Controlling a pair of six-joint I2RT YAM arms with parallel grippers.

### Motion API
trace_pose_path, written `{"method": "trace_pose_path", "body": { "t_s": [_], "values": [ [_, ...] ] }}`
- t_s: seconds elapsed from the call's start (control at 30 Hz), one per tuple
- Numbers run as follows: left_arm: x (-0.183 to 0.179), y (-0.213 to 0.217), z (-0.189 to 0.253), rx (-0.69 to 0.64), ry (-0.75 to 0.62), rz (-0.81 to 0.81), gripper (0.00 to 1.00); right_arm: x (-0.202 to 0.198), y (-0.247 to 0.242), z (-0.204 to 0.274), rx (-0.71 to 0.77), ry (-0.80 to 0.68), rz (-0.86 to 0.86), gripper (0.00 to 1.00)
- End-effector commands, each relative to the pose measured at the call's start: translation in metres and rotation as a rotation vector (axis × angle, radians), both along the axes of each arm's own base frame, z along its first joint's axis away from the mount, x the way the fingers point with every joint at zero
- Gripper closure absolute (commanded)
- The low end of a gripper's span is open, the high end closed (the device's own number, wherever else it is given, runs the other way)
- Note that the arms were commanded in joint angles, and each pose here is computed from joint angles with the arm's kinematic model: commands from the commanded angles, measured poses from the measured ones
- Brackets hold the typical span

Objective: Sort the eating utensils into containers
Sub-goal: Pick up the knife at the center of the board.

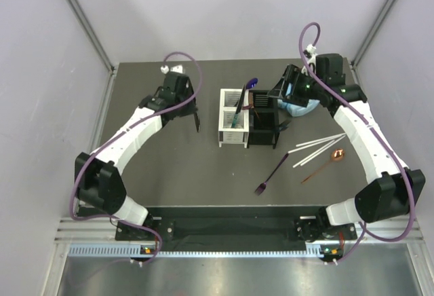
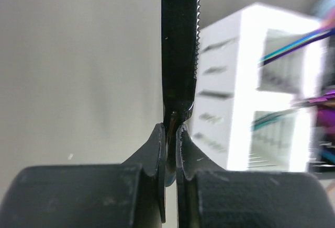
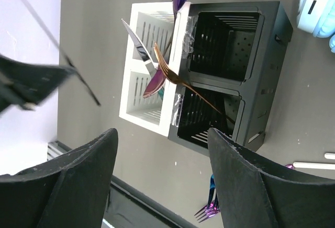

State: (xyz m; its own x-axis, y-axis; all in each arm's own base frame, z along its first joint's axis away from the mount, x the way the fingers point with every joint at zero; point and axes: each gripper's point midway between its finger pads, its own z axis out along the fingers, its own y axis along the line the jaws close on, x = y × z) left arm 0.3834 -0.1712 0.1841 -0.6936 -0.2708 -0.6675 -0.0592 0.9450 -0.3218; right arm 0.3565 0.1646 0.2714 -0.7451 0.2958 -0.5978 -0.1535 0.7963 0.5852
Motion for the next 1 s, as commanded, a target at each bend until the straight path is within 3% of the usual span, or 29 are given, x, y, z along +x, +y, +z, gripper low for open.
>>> {"method": "trace_pose_path", "body": {
  "t_s": [0.0, 0.2, 0.5, 0.97],
  "values": [
    [0.026, -0.024, 0.074, -0.081, -0.191, -0.072, 1.0, 0.01, 0.0, 0.0, 0.003, -0.024, 0.005, 0.31],
    [0.035, -0.062, 0.087, -0.116, -0.219, -0.17, 1.0, 0.01, 0.0, -0.005, -0.003, -0.016, 0.007, 0.31],
    [0.034, -0.12, 0.061, -0.111, -0.229, -0.281, 1.0, 0.009, 0.0, -0.008, -0.01, -0.011, 0.01, 0.31],
    [0.037, -0.135, 0.023, -0.055, -0.211, -0.292, 1.0, 0.004, -0.001, -0.009, -0.017, -0.012, 0.013, 0.31]
  ]
}}
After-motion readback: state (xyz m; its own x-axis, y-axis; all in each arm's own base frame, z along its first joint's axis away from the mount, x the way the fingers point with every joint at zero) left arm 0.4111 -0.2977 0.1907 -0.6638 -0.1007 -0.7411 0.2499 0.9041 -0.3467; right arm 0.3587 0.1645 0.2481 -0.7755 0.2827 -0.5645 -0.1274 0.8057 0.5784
